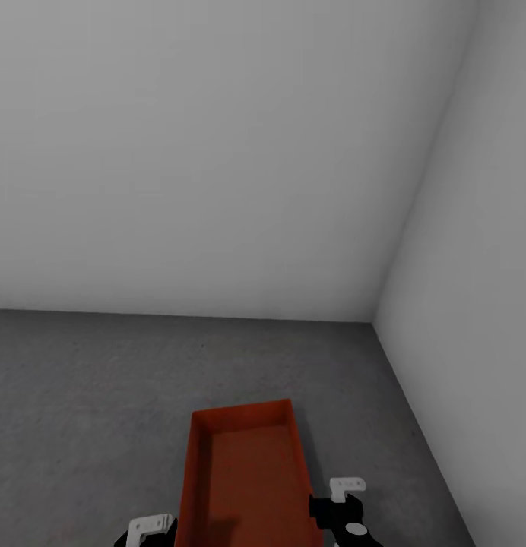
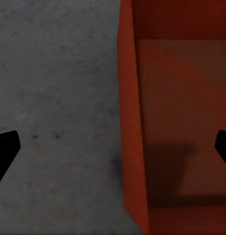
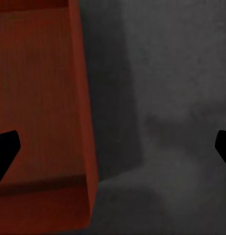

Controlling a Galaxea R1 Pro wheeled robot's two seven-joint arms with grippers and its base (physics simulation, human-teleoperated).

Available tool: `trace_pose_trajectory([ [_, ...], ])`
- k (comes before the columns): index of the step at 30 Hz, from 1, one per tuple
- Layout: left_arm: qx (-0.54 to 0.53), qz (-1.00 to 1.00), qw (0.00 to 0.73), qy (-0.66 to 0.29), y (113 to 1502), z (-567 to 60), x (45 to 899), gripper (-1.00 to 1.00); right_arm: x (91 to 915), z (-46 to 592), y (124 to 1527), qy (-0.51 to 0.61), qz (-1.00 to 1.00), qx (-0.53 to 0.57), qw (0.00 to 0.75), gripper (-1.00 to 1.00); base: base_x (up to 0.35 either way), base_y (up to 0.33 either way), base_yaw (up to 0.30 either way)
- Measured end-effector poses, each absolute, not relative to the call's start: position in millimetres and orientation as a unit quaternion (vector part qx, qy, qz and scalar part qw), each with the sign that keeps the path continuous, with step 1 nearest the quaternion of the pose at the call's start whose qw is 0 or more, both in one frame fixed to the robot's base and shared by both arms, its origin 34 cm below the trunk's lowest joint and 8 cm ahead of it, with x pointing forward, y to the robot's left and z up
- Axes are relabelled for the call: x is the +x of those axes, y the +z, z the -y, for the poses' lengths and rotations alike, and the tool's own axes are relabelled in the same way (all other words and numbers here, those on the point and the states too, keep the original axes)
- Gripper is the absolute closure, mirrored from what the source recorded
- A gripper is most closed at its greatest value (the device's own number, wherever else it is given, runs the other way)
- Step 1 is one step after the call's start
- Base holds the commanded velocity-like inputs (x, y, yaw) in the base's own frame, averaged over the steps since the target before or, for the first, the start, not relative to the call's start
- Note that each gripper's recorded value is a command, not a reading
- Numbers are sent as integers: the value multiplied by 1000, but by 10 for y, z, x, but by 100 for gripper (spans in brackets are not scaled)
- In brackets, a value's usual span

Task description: Move the two storage containers from the living room to the garage. In the garage, place one container on the floor and stack the other container on top of it (either order is fine).

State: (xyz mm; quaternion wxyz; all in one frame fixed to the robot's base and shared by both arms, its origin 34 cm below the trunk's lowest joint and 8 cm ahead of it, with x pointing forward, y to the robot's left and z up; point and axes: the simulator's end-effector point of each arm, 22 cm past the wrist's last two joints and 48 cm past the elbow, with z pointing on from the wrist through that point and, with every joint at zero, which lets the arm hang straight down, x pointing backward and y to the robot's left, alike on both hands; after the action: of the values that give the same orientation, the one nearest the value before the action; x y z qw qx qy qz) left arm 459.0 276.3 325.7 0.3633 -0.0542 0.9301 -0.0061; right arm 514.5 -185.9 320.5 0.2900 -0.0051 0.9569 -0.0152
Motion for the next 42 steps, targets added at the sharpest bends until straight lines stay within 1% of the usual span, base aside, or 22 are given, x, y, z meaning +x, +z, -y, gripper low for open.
trace_pose_trajectory([
  [42,-54,-930,363,-6,4118,-2763,4734,-100,5292,1859,4067,-15,-957,-5,290,-100,0,0,0],
])
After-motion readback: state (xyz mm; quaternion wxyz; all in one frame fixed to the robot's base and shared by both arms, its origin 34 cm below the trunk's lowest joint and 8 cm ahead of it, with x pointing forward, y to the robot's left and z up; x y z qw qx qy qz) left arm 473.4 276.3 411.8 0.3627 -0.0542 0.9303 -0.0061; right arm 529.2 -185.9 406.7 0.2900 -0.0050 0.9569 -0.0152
